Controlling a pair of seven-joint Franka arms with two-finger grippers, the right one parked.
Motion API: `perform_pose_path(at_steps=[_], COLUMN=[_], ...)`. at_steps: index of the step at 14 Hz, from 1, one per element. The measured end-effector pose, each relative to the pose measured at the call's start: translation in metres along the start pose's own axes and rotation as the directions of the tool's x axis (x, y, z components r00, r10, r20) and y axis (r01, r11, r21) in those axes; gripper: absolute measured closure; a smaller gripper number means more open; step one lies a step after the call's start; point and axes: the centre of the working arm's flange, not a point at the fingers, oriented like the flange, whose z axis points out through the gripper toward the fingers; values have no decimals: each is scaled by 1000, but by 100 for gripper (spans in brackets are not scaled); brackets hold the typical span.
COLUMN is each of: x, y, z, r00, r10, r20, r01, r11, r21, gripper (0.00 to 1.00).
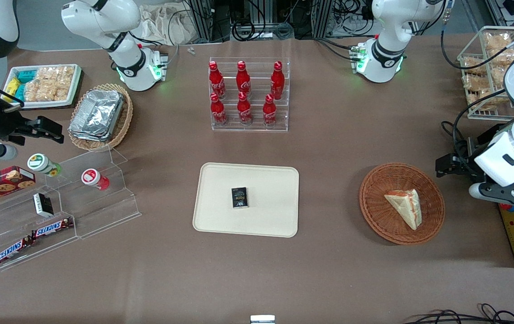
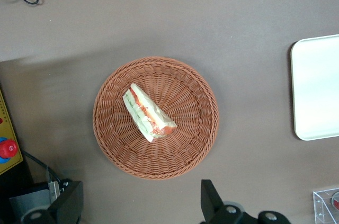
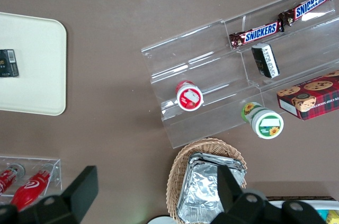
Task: Place sandwich from basket to tray
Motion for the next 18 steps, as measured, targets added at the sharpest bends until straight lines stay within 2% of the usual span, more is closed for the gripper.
perform_pose_path(at_steps=[4,8,11,13,15,16,18], x=[1,6,8,3,-3,-6,-7], y=[-3,-8,-14,-16,-16,-16,-17], z=[6,46,95,132,163,177,205], r00=[1000,995,975,940,874,837,776], r10=[-10,-77,-220,-341,-482,-544,-629], r20=[10,61,23,-15,-54,-59,-45], r01=[10,77,220,341,483,545,630], r11=[1000,997,975,940,875,838,777], r21=[-2,16,28,25,10,4,5], gripper=[0,0,0,0,0,0,0])
